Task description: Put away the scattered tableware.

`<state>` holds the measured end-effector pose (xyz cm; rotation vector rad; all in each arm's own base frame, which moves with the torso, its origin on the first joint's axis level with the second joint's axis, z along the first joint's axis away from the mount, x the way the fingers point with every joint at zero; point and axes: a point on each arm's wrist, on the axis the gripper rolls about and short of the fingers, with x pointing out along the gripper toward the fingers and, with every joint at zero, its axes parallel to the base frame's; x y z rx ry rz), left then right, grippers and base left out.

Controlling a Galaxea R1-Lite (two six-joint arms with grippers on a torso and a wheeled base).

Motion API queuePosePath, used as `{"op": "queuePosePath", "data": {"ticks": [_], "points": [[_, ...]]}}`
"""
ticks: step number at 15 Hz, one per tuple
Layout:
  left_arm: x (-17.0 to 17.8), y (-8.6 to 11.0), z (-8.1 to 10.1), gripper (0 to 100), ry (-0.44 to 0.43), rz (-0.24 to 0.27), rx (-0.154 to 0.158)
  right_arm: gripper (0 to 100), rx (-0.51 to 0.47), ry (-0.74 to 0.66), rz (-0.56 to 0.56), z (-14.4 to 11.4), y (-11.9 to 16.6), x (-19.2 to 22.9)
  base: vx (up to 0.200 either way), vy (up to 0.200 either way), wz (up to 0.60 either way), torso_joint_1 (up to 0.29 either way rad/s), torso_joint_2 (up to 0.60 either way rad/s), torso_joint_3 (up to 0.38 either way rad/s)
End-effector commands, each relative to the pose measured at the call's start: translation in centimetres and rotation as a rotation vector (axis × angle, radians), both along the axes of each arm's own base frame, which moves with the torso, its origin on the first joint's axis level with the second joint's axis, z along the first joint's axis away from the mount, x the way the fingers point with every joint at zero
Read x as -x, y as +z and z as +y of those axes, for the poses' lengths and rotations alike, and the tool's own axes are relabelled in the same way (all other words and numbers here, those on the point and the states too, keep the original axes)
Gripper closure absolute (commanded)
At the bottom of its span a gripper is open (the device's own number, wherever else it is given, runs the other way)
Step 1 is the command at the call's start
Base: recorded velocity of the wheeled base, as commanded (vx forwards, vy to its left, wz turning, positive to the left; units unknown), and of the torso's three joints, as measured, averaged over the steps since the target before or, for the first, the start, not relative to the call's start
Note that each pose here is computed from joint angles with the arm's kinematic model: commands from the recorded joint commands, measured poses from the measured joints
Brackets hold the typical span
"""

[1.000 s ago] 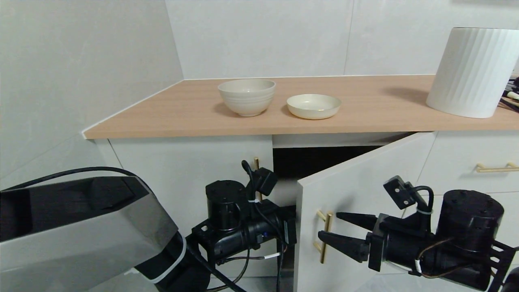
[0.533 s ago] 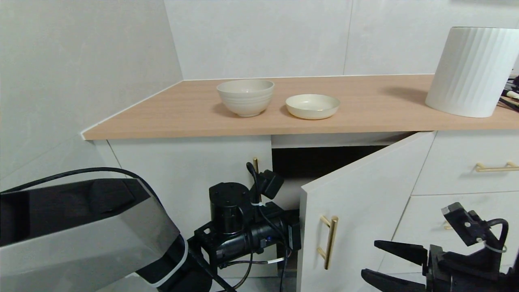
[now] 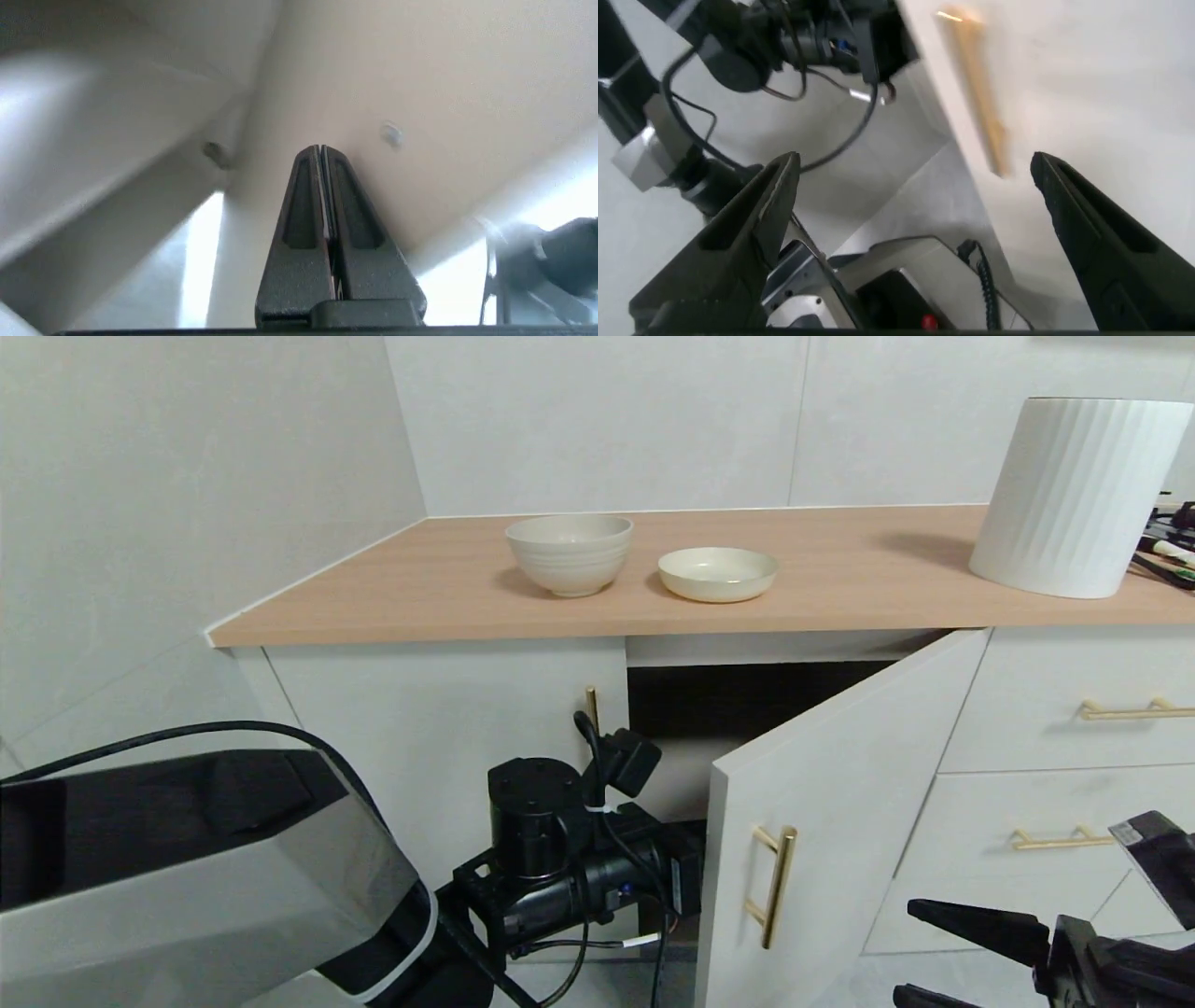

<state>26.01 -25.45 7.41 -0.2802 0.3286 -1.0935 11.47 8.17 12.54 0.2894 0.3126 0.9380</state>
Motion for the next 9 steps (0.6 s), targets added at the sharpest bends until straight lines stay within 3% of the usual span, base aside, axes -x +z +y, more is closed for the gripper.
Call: {"op": "queuePosePath", "data": {"ticks": [1, 2, 9], "points": [[-0.1, 0.2, -0.4, 100, -0.006, -0.009, 0.008, 0, -0.013, 0.001, -0.023, -0.2, 0.3, 0.3, -0.2, 0.0, 0.0, -0.002, 0.0, 0.002], [-0.1, 0.1, -0.7, 100, -0.01, -0.01, 0.009, 0, -0.014, 0.001, -0.021, -0.2, 0.3, 0.3, -0.2, 0.0, 0.0, -0.002, 0.0, 0.002], [-1.3, 0.0, -2.8, 100, -0.028, 0.009, -0.007, 0, -0.013, 0.041, -0.019, -0.7, 0.6, 1.4, 0.0, 0.0, 0.0, 0.0, 0.0, 0.0]]}}
